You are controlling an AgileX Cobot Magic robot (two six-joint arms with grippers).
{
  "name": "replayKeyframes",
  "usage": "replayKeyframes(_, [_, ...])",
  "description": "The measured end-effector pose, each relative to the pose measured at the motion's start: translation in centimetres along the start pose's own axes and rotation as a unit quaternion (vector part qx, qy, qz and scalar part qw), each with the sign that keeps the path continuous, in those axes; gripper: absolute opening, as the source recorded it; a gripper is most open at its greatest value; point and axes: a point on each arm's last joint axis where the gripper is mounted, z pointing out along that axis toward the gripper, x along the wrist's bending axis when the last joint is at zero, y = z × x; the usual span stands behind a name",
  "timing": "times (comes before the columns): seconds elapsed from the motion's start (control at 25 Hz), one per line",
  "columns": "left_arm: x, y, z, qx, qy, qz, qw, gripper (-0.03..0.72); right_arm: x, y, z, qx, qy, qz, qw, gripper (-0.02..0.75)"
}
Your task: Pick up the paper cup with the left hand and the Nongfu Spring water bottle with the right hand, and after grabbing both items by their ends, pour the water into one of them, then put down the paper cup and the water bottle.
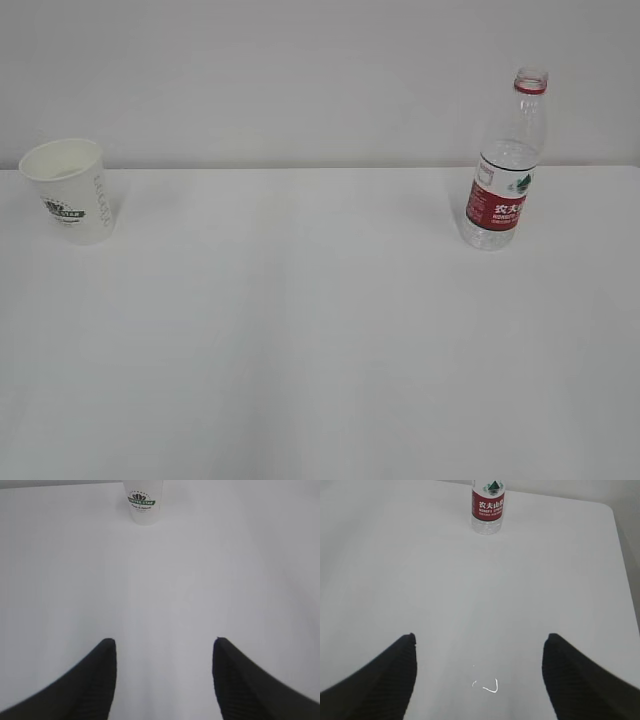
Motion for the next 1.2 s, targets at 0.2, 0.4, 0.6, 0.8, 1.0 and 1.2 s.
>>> replayKeyframes(0.2, [0.00,0.00,0.00,0.000,0.000,0.000,1.000,0.442,-0.10,-0.01,0.00,0.001,-0.005,-0.002,1.000,0.589])
replayKeyframes(0.4, [0.00,0.00,0.00,0.000,0.000,0.000,1.000,0.441,-0.19,-0.02,0.00,0.001,-0.010,-0.005,1.000,0.589])
replayKeyframes(0.6, [0.07,0.00,0.00,0.000,0.004,0.003,1.000,0.441,-0.20,-0.02,0.00,0.001,-0.011,-0.004,1.000,0.589])
replayKeyframes(0.8, [0.07,0.00,0.00,0.000,0.004,0.003,1.000,0.440,-0.22,-0.02,0.00,0.001,-0.012,-0.005,1.000,0.588])
replayKeyframes(1.0, [0.07,0.00,0.00,0.000,0.004,0.003,1.000,0.430,-0.22,-0.02,0.00,0.001,-0.012,-0.005,1.000,0.589])
replayKeyframes(1.2, [0.09,0.00,0.00,0.000,0.005,0.003,1.000,0.424,-0.22,-0.02,0.00,0.001,-0.012,-0.005,1.000,0.589])
